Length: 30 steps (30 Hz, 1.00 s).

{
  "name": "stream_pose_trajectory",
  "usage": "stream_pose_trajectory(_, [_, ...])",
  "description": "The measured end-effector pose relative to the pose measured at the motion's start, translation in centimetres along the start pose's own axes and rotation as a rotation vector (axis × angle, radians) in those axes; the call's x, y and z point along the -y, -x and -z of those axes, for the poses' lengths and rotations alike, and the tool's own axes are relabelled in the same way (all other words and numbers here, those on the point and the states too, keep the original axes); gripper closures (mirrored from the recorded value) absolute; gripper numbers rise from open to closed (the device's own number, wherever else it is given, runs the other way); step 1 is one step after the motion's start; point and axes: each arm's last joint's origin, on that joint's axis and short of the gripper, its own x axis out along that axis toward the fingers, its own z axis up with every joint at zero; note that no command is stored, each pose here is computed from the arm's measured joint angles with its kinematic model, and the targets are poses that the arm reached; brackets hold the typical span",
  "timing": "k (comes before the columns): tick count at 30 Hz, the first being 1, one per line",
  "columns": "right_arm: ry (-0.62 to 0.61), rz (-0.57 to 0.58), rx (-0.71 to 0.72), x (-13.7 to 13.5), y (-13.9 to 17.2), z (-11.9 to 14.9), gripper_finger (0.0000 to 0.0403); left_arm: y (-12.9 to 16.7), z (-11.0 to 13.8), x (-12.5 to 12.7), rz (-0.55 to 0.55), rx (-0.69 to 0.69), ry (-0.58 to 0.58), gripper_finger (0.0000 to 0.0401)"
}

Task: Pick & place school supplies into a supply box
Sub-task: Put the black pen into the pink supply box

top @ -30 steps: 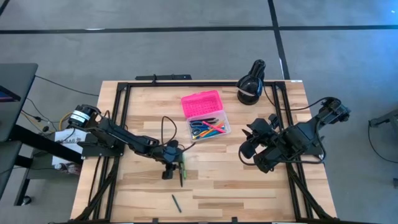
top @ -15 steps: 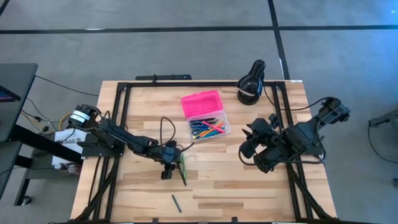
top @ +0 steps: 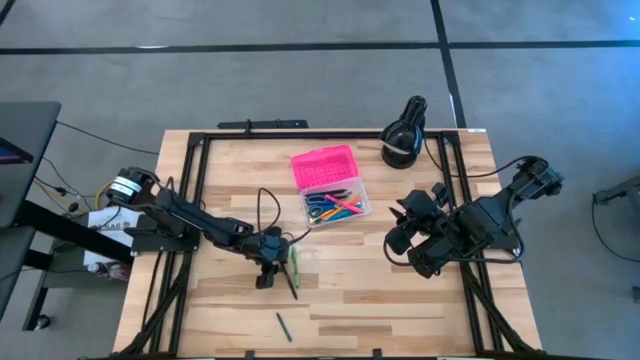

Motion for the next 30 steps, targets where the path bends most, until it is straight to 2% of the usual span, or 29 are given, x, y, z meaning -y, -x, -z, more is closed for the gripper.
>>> stream_pose_trajectory(9, [0.004, 0.004, 0.003, 0.04, 0.00, 0.00, 0.0291, 0.20, 0.05, 0.33, 0.106, -0.040, -0.115, 0.0276])
stream_pose_trajectory(22, [0.001, 0.003, 0.006, 0.01, 0.00, -0.01, 0.0291, 0.18, 0.01, 0.22, 0.067, -0.038, -0.229, 0.0276])
stream_pose_trajectory(30, [-0.015, 0.022, 0.001, 0.21, -0.45, -0.36, 0.0291, 0.19, -0.35, 0.39, 0.087, -0.019, -0.324, 0.0276])
